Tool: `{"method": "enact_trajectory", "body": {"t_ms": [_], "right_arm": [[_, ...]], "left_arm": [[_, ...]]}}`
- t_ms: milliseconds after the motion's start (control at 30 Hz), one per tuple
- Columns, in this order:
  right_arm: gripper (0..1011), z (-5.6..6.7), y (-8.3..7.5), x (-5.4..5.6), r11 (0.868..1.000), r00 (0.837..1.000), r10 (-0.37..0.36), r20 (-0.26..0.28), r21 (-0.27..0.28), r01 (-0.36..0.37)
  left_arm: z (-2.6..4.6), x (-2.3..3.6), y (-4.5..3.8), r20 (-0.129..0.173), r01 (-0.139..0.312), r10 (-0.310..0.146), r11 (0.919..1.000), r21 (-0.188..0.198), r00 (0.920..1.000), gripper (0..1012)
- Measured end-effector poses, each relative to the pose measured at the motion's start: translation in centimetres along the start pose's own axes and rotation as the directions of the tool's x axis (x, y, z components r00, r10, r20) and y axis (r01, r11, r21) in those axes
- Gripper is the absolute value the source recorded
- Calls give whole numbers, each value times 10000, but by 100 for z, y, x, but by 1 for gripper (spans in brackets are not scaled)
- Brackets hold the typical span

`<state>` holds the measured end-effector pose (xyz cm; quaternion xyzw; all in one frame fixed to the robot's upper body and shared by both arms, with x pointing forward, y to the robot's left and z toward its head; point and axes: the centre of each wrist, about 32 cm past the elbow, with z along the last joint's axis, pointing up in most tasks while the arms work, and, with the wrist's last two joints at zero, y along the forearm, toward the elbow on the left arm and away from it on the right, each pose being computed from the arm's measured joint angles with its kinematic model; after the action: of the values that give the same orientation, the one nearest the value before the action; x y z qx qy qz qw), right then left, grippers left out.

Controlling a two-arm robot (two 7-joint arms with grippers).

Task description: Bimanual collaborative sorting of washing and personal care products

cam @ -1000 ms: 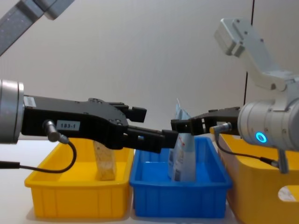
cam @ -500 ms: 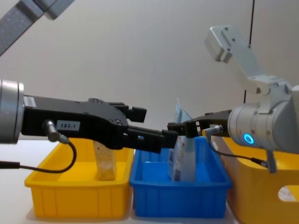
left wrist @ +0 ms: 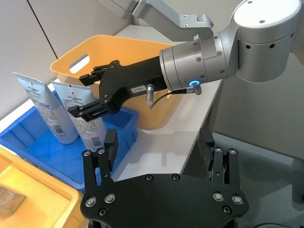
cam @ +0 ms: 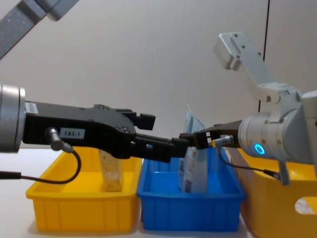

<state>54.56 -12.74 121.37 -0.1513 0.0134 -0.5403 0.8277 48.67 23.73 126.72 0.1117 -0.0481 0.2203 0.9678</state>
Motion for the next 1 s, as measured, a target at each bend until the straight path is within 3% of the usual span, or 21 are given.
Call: {"method": "enact_trajectory", "body": {"t_ms": [400,633,700,800,1000], "right_arm": [[539,2,16,-1,10000,10000,-34,-2,-56,34],[284,1,21,-2,10000,10000,-43,-4,-74,43],[255,1,21,-2,10000,10000,-44,-3,-77,44],[119,1,22,-2,10000,10000,-46,-1,-82,46],[16,1,24,-2,10000,10000,-46,-1,-88,46]], "left_arm": [[0,0,0,0,0,0,10000,1,10000,1002],[0,0,0,0,0,0,10000,0,10000,1002],[0,0,0,0,0,0,10000,0,10000,1002],[0,0,0,1,0,0,10000,0,10000,1002],[0,0,0,0,0,0,10000,0,10000,1002]]}}
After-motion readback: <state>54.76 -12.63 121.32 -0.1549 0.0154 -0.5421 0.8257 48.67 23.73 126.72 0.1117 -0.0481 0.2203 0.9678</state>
